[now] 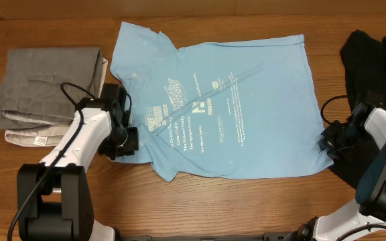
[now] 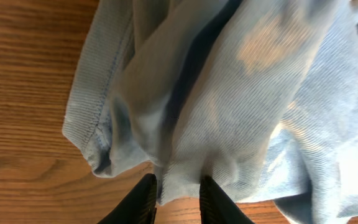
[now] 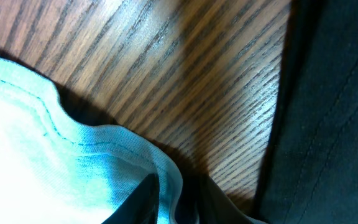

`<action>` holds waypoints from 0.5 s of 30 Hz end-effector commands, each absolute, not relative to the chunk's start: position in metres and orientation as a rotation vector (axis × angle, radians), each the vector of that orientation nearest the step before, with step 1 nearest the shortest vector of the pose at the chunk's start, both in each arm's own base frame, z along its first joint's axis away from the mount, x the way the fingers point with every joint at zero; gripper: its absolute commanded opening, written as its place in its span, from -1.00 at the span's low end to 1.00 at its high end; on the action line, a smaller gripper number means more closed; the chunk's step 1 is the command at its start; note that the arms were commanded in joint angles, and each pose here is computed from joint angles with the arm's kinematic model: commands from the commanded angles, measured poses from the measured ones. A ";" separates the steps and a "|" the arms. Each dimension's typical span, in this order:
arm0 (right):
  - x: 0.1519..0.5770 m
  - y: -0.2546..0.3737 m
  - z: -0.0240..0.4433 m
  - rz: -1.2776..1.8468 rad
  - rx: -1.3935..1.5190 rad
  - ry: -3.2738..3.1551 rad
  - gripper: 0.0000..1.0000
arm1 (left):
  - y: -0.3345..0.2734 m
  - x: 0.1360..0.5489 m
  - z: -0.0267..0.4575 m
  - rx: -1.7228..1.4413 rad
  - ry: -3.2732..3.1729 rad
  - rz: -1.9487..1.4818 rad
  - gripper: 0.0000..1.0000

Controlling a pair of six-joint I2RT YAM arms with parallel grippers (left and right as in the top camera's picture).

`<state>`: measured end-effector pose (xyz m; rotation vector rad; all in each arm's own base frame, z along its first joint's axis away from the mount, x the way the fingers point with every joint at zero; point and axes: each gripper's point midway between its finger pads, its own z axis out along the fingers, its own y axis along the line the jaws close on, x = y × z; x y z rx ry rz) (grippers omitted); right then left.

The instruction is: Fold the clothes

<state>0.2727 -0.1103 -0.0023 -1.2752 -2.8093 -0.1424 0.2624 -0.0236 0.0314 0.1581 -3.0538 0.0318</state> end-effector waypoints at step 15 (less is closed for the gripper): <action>0.268 -0.101 -0.016 -0.183 -1.261 -2.779 -0.50 | -0.028 0.259 0.029 0.143 -3.037 0.077 -0.88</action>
